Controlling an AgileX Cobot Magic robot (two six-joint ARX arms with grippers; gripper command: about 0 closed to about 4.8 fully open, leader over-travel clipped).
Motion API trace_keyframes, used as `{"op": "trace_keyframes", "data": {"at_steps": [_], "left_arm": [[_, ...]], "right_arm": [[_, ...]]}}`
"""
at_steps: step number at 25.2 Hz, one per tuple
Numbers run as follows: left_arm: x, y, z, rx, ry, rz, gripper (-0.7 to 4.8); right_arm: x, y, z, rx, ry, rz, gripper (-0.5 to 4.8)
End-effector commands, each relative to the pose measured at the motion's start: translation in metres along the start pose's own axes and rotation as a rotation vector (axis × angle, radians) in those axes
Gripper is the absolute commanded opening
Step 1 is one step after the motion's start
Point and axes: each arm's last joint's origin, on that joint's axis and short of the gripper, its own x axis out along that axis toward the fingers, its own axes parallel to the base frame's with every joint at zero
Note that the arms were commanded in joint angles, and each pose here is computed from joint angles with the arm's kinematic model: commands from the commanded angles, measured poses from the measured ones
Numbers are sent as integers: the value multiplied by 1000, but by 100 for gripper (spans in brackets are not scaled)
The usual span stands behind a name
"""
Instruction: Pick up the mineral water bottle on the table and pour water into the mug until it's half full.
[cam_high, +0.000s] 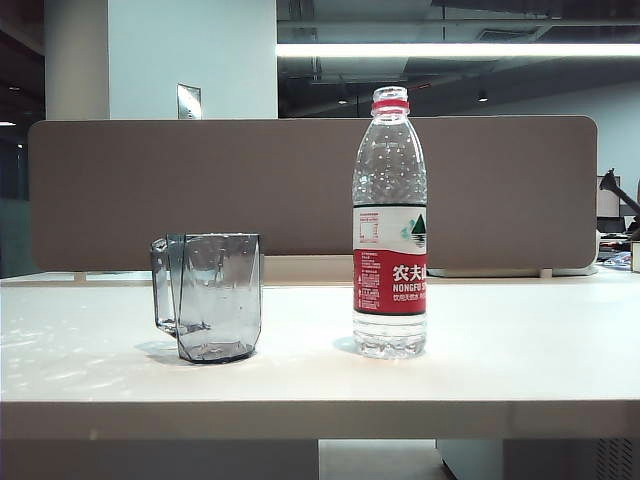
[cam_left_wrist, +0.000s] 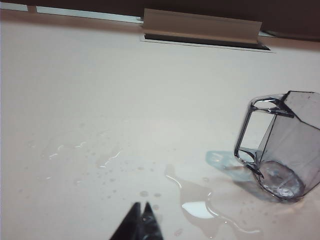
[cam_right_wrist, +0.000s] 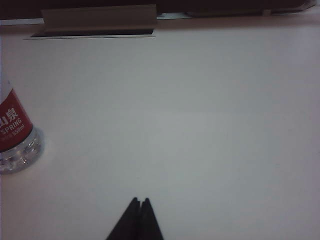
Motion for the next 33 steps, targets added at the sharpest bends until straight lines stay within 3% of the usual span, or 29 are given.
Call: {"op": "trace_keyframes", "data": {"at_steps": [1,13,14,18,21,27,33], "left_arm": [[0,0,0,7,3,4,-1],[1,-3,2,11,26,-24,-1],[1,-5,3,12,52,-38,-1],[4,-31,37,57,391,-202,-1],[6,-49,62,102,492,-295,-1],[11,-84,102,167,469,-479,-1],[6,-96,128,169,372,-555,-1]], "right_arm": [[1,0,-1,1,-6,-1,-5],[1,0,-1,0,-6,-1,-5],[1,0,-1,0,-5,-1,-5],[1,0,-1,0,-6,-1,-5],[1,0,-1,1,-6,-1,-5],[1,0,-1,0,-6,-1,-5],[1,0,-1,0,-6,0,-5]]}}
